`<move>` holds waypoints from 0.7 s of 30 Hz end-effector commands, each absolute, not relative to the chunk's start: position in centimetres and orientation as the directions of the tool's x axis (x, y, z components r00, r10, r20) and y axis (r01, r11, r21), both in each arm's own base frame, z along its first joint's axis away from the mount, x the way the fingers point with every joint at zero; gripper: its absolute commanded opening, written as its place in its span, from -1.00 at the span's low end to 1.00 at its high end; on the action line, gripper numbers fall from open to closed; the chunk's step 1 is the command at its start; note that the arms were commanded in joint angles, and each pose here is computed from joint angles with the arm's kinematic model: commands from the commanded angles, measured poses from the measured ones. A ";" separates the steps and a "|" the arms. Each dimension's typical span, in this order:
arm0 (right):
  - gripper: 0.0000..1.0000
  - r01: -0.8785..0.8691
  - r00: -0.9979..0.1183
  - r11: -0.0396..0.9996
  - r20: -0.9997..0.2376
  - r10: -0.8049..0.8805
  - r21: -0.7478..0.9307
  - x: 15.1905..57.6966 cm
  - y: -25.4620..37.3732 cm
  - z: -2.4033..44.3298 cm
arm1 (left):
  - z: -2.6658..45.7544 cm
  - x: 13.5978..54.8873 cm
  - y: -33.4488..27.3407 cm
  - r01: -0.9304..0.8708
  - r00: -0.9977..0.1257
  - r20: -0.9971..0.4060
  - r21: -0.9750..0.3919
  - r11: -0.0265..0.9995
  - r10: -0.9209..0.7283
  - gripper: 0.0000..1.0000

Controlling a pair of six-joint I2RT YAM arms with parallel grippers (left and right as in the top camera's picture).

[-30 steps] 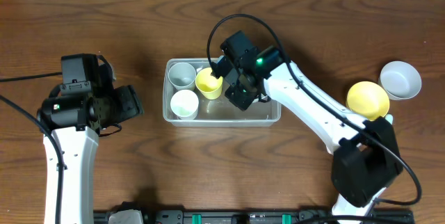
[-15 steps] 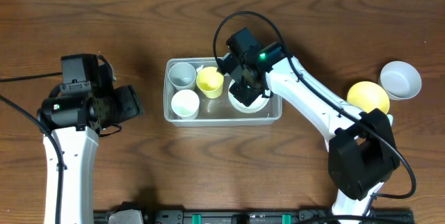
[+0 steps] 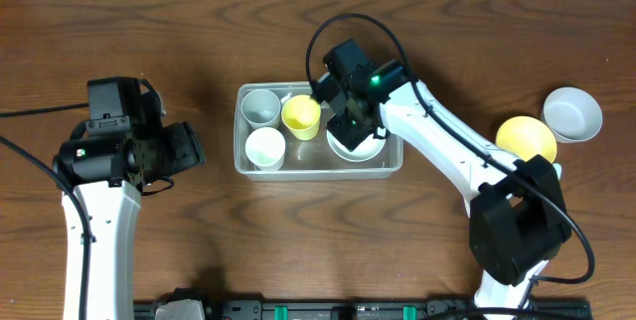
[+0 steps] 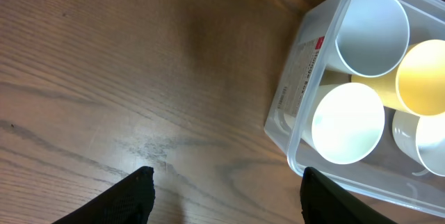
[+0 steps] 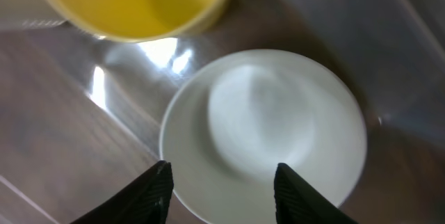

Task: Pack container
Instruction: 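Lower the white plate into the container's right side and release, then move the right gripper to the yellow bowl and grasp it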

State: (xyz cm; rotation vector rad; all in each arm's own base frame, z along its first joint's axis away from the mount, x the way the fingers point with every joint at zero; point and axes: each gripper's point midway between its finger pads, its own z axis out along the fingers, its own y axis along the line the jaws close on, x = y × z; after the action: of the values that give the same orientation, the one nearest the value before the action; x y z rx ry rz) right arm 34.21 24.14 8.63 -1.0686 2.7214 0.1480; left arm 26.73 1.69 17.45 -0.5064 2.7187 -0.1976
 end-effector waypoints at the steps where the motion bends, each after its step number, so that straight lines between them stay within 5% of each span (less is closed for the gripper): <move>1: 0.05 -0.469 -0.813 0.881 -0.356 -0.461 -0.069 37.8 21.0 13.7 | 17.5 26.5 1.8 -0.327 -0.865 -0.330 -0.200 0.924 -0.377 0.35; 6: 0.18 -0.151 -0.848 0.988 -0.513 -0.136 -0.012 39.9 13.9 20.7 | 17.4 26.5 1.8 -0.327 -0.865 -0.331 -0.197 0.924 -0.377 0.35; 10: 0.49 0.101 -0.834 0.994 -0.541 0.112 0.051 39.8 6.2 23.5 | 17.5 26.5 1.8 -0.327 -0.865 -0.331 -0.197 0.924 -0.377 0.35; 21: 0.53 0.403 -0.875 0.915 -0.296 0.383 -0.005 37.0 -5.1 15.2 | 17.4 26.5 1.8 -0.327 -0.865 -0.331 -0.197 0.924 -0.377 0.35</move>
State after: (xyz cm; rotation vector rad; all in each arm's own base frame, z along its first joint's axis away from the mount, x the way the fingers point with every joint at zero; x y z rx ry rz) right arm 37.87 -4.03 18.46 0.4761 2.7154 -0.0885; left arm 26.73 1.69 17.45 -0.5065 2.7187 -0.1971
